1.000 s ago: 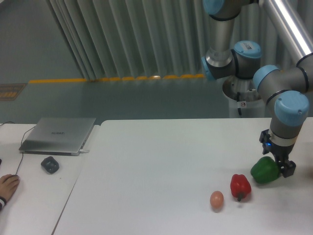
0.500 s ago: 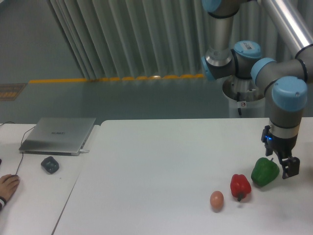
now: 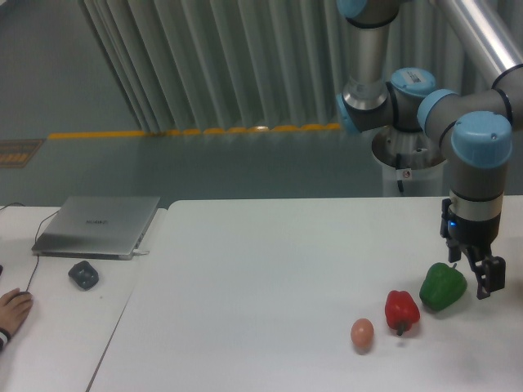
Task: Place the green pepper on the table
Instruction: 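Open the gripper and lift it off the green pepper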
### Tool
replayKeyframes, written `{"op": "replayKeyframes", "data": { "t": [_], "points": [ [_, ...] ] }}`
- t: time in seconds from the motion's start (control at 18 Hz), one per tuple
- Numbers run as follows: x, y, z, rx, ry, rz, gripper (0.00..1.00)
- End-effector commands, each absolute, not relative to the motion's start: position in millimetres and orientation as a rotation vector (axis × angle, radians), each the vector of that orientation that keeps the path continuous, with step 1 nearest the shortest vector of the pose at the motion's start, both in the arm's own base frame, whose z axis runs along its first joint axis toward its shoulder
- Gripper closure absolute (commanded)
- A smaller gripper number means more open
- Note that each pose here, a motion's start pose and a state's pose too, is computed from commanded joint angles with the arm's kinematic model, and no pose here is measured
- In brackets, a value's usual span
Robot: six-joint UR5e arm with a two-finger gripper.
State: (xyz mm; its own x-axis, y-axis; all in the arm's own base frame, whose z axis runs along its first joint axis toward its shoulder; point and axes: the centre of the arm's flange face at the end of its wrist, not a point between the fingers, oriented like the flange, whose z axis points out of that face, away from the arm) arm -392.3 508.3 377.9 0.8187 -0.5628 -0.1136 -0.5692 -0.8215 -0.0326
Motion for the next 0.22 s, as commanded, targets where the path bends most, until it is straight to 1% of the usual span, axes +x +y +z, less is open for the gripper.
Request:
{"op": "replayKeyframes", "data": {
  "t": [0.22],
  "points": [
    [-393.2,507.8,378.1,-2.933,0.914,0.155,0.0]
  ]
}}
